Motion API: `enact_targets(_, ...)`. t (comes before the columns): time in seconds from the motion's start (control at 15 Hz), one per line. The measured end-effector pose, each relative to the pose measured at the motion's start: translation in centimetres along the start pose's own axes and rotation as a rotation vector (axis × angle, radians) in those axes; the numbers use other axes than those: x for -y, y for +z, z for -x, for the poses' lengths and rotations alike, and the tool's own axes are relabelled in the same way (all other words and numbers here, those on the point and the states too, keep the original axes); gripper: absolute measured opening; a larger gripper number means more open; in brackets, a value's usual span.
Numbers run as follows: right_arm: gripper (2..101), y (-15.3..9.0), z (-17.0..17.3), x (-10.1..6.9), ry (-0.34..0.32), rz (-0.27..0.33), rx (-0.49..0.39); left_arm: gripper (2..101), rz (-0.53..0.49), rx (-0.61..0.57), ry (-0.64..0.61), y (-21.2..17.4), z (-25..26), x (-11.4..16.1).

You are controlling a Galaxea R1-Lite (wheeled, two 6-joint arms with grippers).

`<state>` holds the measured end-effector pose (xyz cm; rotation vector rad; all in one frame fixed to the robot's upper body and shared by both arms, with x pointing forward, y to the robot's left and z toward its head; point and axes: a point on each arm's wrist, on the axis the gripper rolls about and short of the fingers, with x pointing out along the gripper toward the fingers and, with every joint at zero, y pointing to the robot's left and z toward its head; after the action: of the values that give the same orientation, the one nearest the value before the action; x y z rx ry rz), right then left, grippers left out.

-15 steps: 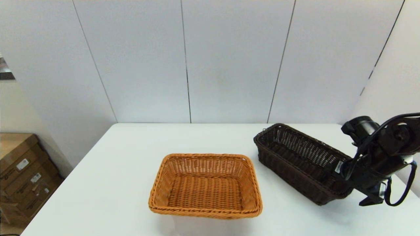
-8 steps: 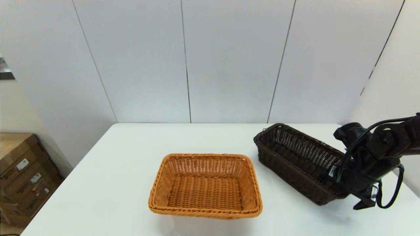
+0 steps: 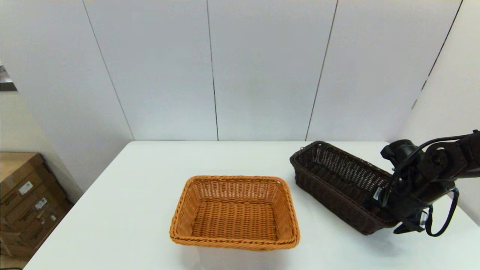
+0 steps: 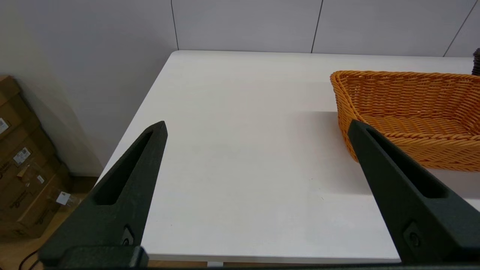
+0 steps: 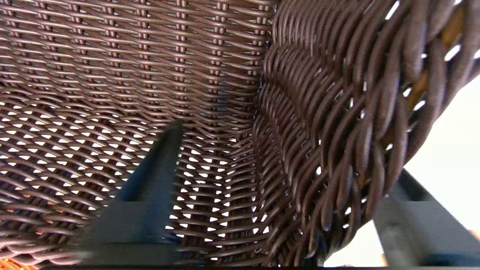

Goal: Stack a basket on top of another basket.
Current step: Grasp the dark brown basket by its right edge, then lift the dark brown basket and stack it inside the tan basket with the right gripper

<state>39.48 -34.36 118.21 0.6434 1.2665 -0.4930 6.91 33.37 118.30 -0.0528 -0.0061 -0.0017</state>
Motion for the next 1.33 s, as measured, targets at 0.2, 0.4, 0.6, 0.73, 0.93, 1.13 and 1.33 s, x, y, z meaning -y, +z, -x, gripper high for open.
enact_targets(0.2, 50.4, 0.0, 0.1, 0.0, 0.001, -0.002, 0.002, 97.7, 0.000, 0.000, 0.000, 0.0, 0.0, 0.0)
enact_targets(0.4, 16.5, 0.1, 0.1, 0.0, 0.008, -0.002, 0.003, 97.8, 0.000, 0.000, 0.000, 0.0, 0.0, 0.0)
enact_targets(0.6, 16.4, 0.1, 0.1, 0.1, 0.016, -0.004, -0.010, 97.8, 0.000, 0.000, 0.000, 0.0, 0.0, 0.0)
enact_targets(0.73, 16.2, 0.4, 0.4, 0.2, 0.035, -0.017, -0.019, 97.8, 0.000, 0.000, 0.000, 0.0, 0.0, 0.0)
enact_targets(0.93, 16.0, 1.4, 0.9, 0.7, 0.051, -0.051, -0.004, 97.8, 0.000, 0.000, 0.000, 0.0, 0.0, 0.0)
enact_targets(1.13, 16.0, 2.4, 1.5, 1.4, 0.098, -0.106, -0.010, 97.8, 0.000, 0.000, 0.000, 0.0, 0.0, 0.0)
enact_targets(1.33, 16.0, 2.8, 2.2, 1.7, 0.161, -0.127, -0.027, 97.8, 0.000, 0.000, 0.000, 0.0, 0.0, 0.0)
